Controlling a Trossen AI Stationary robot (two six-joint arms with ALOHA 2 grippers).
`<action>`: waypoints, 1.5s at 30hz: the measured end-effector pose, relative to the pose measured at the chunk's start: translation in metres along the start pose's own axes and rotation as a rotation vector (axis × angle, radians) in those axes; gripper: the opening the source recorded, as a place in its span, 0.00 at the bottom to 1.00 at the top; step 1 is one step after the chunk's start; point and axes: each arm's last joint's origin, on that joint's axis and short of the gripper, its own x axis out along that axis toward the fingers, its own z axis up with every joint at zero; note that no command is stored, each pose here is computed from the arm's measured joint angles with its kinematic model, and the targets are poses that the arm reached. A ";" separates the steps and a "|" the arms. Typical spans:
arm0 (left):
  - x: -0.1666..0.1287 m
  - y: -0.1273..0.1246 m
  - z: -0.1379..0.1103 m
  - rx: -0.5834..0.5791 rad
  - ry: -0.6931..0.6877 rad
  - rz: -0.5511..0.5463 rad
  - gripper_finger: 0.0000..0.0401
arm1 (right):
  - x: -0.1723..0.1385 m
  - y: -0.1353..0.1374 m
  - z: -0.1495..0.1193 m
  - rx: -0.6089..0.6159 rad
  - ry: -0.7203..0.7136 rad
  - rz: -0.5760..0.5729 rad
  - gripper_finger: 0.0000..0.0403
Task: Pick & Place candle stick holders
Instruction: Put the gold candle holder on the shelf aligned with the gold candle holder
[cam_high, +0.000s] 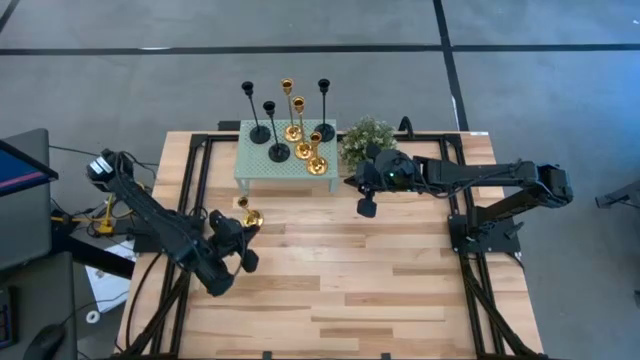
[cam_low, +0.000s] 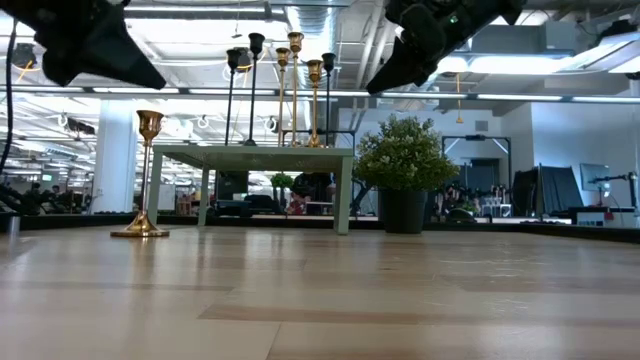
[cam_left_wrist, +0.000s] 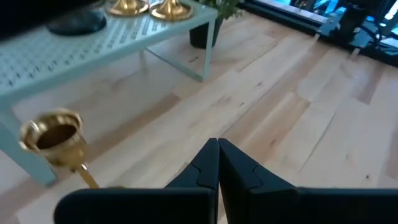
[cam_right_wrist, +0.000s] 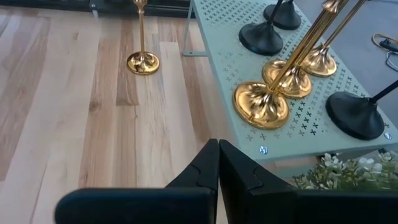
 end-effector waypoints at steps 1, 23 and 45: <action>0.002 -0.002 -0.003 -0.010 0.003 0.008 0.00 | 0.000 0.000 0.000 0.000 0.002 0.000 0.00; 0.031 0.007 -0.046 -0.127 0.359 0.352 0.01 | 0.000 -0.003 -0.009 0.001 0.091 0.001 0.00; 0.041 0.034 -0.056 -0.099 0.345 0.414 0.32 | 0.000 -0.004 -0.014 0.001 0.141 0.002 0.00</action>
